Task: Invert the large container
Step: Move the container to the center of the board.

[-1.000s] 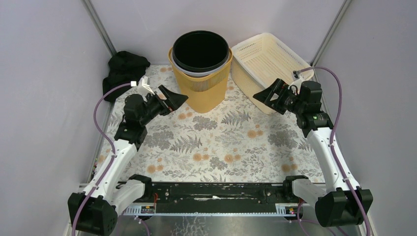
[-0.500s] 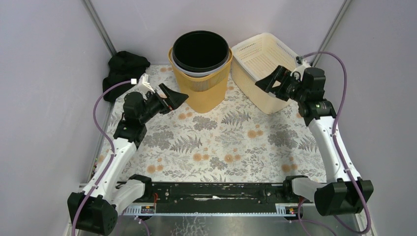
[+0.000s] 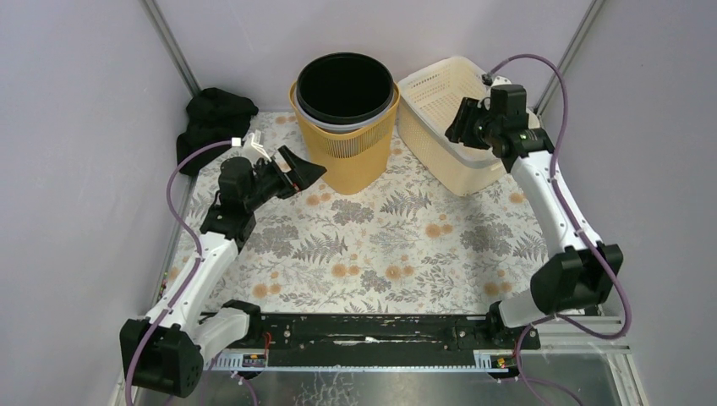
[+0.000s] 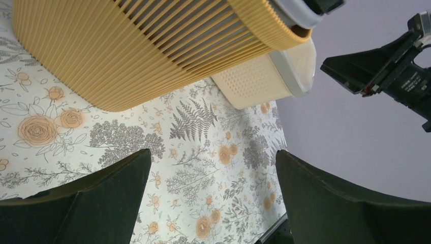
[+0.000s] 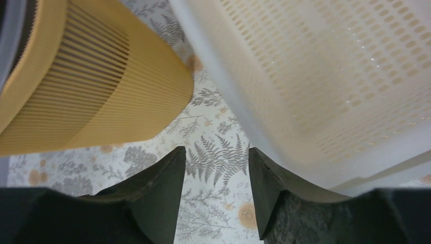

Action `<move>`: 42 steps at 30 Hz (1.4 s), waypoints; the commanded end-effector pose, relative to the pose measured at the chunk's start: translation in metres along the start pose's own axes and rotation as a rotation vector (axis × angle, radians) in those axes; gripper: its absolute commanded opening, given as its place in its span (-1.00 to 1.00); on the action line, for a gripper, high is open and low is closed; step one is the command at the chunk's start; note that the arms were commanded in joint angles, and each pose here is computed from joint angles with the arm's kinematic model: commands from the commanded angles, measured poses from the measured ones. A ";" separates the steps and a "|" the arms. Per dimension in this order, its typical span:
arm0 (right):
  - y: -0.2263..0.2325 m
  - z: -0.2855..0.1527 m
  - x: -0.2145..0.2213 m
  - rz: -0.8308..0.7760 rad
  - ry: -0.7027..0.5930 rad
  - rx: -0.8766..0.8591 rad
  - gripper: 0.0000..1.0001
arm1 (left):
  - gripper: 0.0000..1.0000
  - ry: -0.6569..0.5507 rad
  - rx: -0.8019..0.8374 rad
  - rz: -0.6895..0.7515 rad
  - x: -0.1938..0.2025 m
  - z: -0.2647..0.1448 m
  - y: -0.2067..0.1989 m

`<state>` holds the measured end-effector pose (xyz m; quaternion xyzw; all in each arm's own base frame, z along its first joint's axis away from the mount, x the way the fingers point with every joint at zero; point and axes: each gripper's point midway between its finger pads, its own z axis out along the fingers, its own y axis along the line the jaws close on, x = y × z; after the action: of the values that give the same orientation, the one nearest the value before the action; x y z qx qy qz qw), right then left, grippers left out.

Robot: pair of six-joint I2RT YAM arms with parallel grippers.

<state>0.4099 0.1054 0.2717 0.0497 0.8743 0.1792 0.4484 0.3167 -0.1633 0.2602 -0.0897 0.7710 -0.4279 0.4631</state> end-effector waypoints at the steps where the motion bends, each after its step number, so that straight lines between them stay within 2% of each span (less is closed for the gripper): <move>1: -0.011 0.010 -0.015 -0.053 -0.006 0.079 0.09 | 1.00 0.024 -0.001 0.000 0.009 0.003 0.006; 7: 0.019 0.010 -0.010 -0.072 -0.033 -0.028 0.13 | 1.00 0.030 -0.058 -0.021 0.016 0.006 0.021; 10: 0.023 0.007 -0.013 -0.083 -0.053 -0.021 0.14 | 1.00 0.038 -0.065 -0.035 0.019 0.009 0.024; 19: -0.027 0.004 -0.022 -0.106 -0.051 0.273 0.12 | 1.00 0.090 -0.097 -0.074 0.048 0.026 0.031; 24: -0.055 -0.013 -0.032 -0.103 -0.081 0.423 0.08 | 1.00 0.130 -0.074 -0.105 0.074 0.040 0.024; 33: -0.102 -0.028 -0.035 0.057 -0.107 0.474 0.09 | 1.00 0.162 -0.089 -0.111 0.106 0.076 0.024; 42: -0.128 -0.029 -0.026 0.176 -0.090 0.539 0.09 | 1.00 0.133 -0.193 -0.096 0.093 0.119 0.052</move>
<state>0.4160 -0.0217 0.2490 0.2200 0.8755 -0.0271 0.4293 0.3340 -0.2493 0.1135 -0.1348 0.8565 -0.3787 0.3237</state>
